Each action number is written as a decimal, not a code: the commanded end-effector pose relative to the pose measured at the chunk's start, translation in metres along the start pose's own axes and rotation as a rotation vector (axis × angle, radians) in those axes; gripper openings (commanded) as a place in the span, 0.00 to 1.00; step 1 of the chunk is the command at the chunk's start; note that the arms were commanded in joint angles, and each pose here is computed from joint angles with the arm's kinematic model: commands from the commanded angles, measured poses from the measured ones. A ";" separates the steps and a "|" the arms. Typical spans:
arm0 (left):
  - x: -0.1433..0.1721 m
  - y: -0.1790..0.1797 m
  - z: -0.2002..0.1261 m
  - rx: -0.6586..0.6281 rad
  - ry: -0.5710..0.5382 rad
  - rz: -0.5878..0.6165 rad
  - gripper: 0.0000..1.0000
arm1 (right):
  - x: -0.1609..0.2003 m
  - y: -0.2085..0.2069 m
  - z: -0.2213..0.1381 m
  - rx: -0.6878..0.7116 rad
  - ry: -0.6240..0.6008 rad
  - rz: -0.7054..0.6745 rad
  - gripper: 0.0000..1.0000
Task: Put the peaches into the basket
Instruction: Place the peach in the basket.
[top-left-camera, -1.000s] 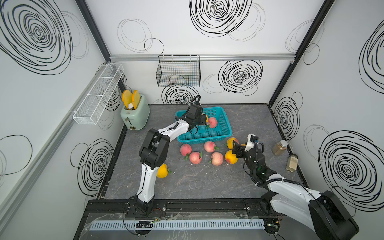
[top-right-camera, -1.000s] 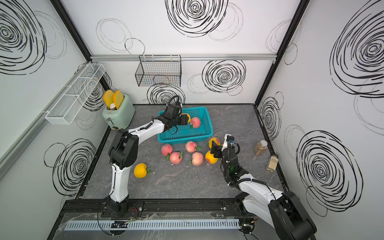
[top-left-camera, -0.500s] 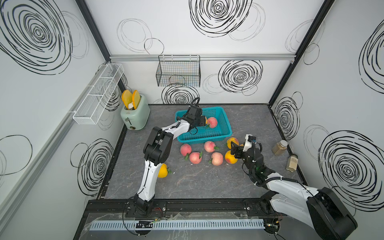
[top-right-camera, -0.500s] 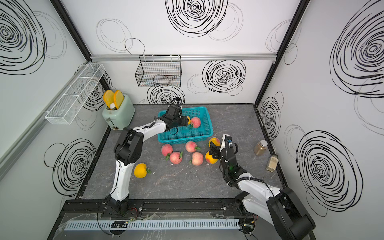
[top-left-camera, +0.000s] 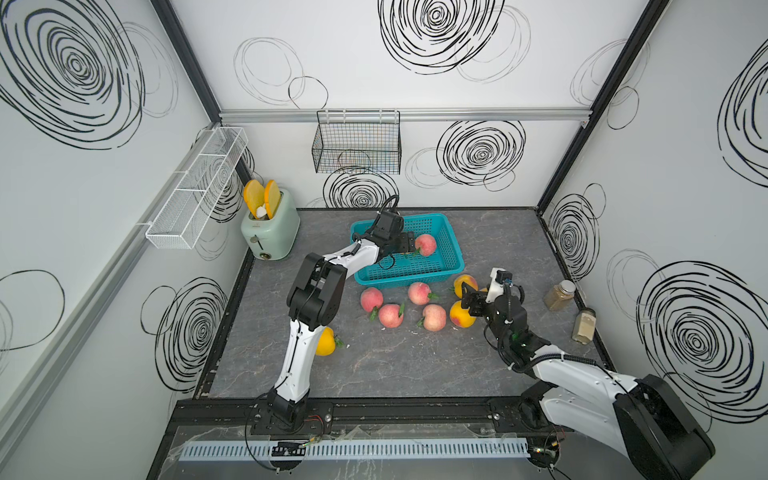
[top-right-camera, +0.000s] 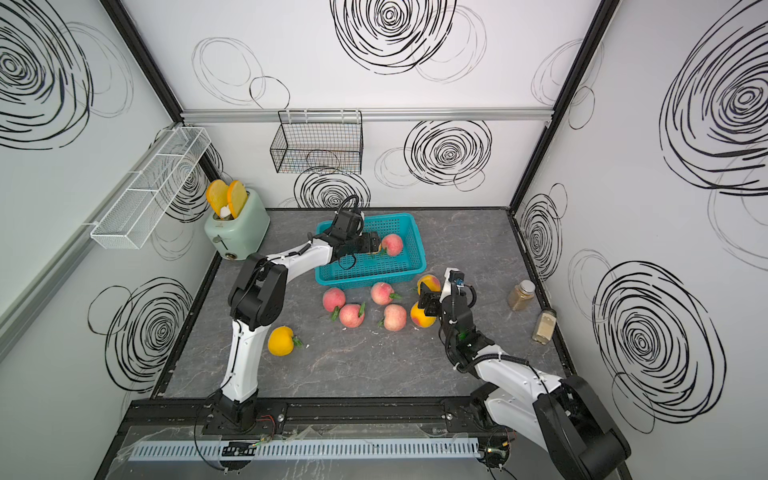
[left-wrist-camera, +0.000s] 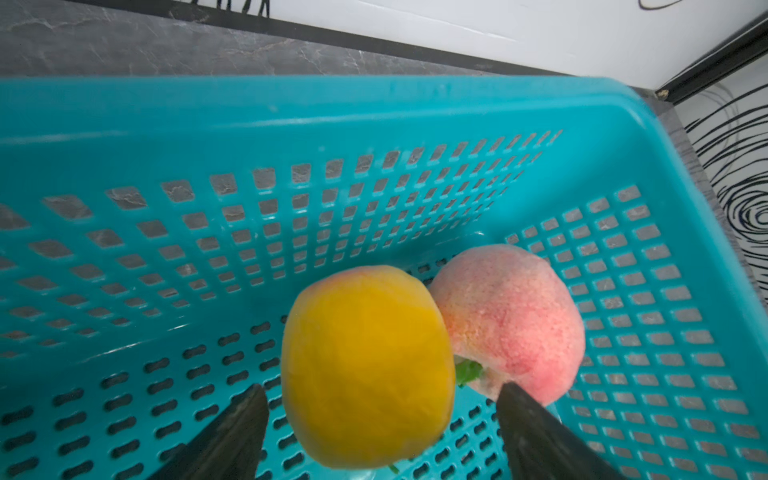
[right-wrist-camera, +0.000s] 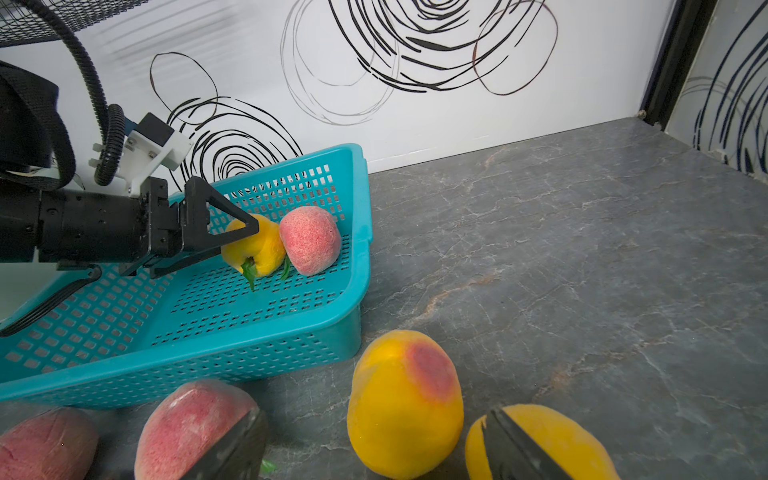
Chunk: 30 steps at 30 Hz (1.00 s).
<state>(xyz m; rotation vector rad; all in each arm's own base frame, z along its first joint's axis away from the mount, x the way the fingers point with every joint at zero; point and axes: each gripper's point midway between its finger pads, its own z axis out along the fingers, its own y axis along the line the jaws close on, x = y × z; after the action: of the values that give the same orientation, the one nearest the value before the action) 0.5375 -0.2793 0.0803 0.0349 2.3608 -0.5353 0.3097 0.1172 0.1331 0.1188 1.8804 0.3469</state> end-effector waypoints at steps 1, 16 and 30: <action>-0.027 -0.008 -0.023 0.033 -0.085 -0.002 0.91 | -0.015 0.006 0.001 -0.006 -0.042 0.011 0.85; -0.041 -0.019 -0.058 0.072 -0.138 -0.002 0.90 | -0.014 0.008 0.002 -0.014 -0.035 0.009 0.85; -0.039 -0.004 -0.124 0.071 -0.194 0.009 0.91 | -0.016 0.009 0.002 -0.014 -0.032 0.002 0.85</action>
<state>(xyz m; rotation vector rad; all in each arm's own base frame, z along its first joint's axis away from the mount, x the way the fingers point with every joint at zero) 0.4862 -0.2425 0.1633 0.0239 2.2312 -0.5797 0.3113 0.1182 0.1346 0.1152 1.8799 0.3456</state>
